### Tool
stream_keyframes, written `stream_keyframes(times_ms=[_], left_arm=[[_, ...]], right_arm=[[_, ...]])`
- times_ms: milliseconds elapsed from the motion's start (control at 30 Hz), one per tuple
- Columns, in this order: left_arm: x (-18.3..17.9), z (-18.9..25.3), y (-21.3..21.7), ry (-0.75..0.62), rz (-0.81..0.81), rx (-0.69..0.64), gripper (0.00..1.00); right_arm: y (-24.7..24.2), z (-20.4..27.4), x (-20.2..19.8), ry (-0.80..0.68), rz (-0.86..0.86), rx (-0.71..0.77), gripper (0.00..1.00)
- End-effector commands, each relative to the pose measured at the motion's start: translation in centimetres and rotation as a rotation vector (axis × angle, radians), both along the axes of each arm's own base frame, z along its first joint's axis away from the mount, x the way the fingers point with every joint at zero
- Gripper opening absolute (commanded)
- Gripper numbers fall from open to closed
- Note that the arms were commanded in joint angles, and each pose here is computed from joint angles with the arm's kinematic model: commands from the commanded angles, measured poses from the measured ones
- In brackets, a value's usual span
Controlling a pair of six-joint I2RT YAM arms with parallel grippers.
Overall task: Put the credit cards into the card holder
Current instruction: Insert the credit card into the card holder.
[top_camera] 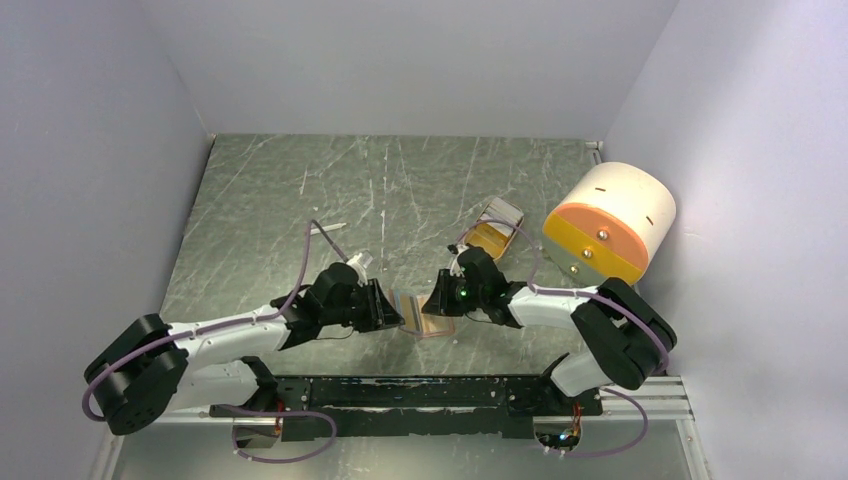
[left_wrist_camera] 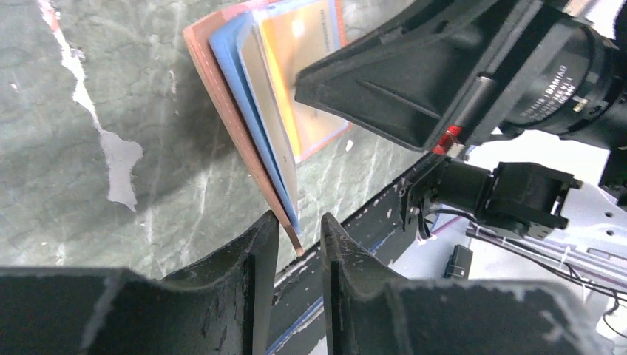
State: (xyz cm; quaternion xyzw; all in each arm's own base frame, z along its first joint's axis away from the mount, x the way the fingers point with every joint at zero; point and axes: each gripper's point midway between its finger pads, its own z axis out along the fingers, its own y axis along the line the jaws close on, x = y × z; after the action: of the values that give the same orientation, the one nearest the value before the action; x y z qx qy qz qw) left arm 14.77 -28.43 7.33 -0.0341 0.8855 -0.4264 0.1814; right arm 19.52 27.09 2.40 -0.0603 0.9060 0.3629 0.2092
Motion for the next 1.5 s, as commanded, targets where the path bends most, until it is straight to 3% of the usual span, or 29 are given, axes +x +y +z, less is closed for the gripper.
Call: stream_keyframes(times_ms=[0, 233, 400, 500, 833, 1167, 1467], left_arm=[[1.0, -0.7, 0.2, -0.024, 0.027, 0.063, 0.33], [1.7, 0.1, -0.7, -0.048, 0.019, 0.041, 0.31], [2.4, 1.1, -1.2, -0.081, 0.026, 0.022, 0.14], [2.3, 1.2, -1.4, -0.089, 0.015, 0.005, 0.09], [2.3, 1.1, -2.1, -0.083, -0.022, 0.015, 0.09], [1.5, 2.5, -3.3, -0.128, -0.092, -0.105, 0.09], [1.9, 0.7, -3.3, -0.093, -0.088, -0.038, 0.19]], right_arm=[[0.2, -0.2, -0.4, -0.006, 0.005, 0.017, 0.2], [0.0, 0.2, -0.5, -0.015, 0.001, 0.029, 0.2], [0.1, 0.0, -0.6, -0.01, 0.012, 0.028, 0.2], [0.1, 0.0, -0.8, -0.007, 0.012, 0.037, 0.2], [0.4, 0.1, -0.9, 0.0, 0.013, 0.057, 0.2], [0.6, 0.2, -1.3, 0.01, 0.009, 0.092, 0.21], [0.2, -0.1, -1.4, 0.008, -0.002, 0.085, 0.2]])
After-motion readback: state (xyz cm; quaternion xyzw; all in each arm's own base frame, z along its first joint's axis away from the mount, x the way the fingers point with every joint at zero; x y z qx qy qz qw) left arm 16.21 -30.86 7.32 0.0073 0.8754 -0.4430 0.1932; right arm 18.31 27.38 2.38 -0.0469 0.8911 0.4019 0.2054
